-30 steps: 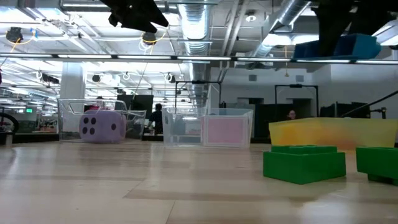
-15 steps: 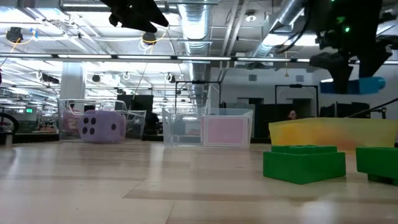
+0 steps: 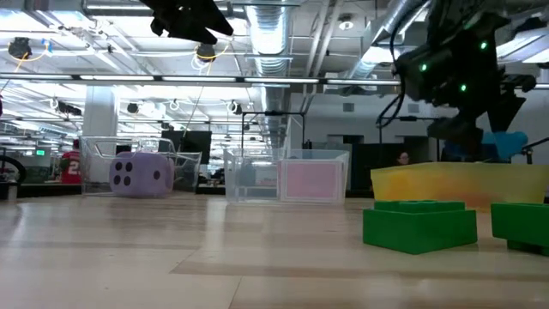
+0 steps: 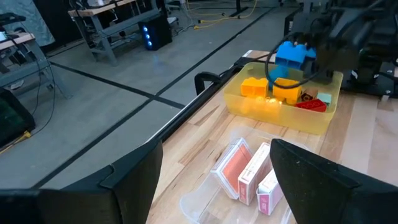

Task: Pick & Place Toys
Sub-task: Put the blue game piece into the yellow bin

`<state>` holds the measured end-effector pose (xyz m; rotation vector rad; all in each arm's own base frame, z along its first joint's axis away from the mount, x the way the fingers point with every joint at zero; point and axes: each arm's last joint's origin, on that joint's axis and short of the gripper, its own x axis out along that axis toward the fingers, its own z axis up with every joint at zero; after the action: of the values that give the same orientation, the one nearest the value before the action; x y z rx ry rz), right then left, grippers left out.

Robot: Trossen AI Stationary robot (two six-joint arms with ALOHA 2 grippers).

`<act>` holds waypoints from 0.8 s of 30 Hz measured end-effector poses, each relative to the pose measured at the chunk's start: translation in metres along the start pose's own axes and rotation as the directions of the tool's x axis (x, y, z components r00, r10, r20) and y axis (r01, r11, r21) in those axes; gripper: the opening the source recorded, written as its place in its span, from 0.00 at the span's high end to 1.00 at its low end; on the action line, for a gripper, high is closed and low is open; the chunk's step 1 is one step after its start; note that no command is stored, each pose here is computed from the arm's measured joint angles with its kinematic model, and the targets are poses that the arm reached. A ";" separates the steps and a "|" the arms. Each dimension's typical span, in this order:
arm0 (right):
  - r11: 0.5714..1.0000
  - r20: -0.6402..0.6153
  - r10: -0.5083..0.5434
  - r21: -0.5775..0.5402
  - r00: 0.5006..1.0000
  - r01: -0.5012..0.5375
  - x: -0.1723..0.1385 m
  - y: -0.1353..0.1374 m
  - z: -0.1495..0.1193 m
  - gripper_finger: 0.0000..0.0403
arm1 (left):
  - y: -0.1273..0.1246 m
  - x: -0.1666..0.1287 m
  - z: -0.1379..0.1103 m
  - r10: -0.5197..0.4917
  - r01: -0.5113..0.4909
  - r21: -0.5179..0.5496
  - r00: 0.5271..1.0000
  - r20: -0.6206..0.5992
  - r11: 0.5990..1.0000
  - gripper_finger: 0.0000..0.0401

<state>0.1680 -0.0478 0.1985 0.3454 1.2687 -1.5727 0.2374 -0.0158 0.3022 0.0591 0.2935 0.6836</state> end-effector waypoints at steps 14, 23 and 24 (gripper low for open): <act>0.995 0.004 -0.101 -0.008 0.995 0.101 0.030 0.022 -0.007 0.33 | 0.000 0.000 0.000 0.000 0.000 0.000 1.000 0.000 1.000 0.27; 0.994 0.003 -0.105 -0.010 0.995 0.105 0.032 0.025 -0.007 0.33 | 0.000 0.000 0.000 0.000 0.000 0.000 1.000 -0.001 1.000 0.27; 0.995 0.004 -0.101 -0.009 0.995 0.101 0.032 0.025 -0.007 0.33 | 0.000 0.000 0.000 0.000 0.000 0.000 1.000 -0.001 1.000 0.27</act>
<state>0.1729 -0.0564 0.1588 0.2757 1.3074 -1.6516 0.2374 -0.0158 0.3022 0.0588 0.2941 0.6836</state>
